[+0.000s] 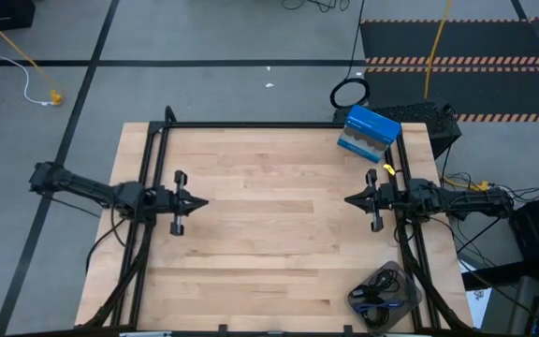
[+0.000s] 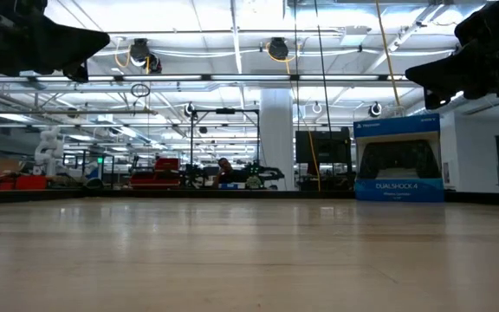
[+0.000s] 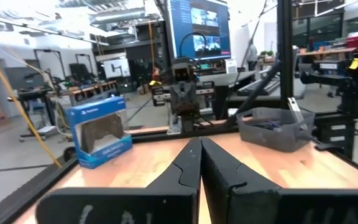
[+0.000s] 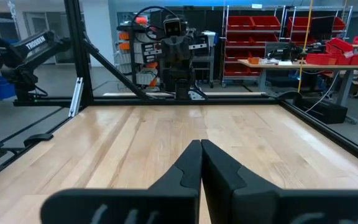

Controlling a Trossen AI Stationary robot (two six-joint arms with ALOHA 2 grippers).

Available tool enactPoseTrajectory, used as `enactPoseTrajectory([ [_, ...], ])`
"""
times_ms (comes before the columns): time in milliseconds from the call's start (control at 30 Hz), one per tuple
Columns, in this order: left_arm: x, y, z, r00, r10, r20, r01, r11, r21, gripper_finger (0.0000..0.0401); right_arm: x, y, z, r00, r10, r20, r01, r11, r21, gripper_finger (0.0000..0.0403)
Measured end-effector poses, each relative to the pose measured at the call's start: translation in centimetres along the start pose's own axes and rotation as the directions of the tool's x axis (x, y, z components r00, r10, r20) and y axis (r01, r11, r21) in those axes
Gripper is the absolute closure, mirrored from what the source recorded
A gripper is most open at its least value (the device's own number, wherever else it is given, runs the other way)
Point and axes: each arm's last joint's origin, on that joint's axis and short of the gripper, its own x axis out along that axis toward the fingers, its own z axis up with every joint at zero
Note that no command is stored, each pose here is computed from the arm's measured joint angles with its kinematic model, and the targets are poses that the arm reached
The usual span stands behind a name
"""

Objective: Pick and place USB-C Cables
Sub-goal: Return to Home Position

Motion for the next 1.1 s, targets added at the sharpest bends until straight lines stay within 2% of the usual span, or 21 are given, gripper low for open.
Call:
enactPoseTrajectory([
  [500, -1.4, 1.6, -0.6, 0.991, 0.117, -0.07, -0.115, 0.993, 0.026, 0.0393, 0.0, 0.0, 0.0, 1.0, 0.0, 0.0, 0.0, 1.0, 0.0, 0.0403],
  [900, -2.0, 2.0, -0.9, 0.993, 0.081, -0.086, -0.077, 0.996, 0.047, 0.0392, 0.0, 0.0, 0.0, 1.0, 0.0, 0.0, 0.0, 1.0, 0.0, 0.0403],
  [1100, -2.1, 2.3, -1.1, 0.989, 0.098, -0.107, -0.092, 0.994, 0.06, 0.0393, 0.0, 0.0, 0.0, 1.0, 0.0, 0.0, 0.0, 1.0, 0.0, 0.0403],
])
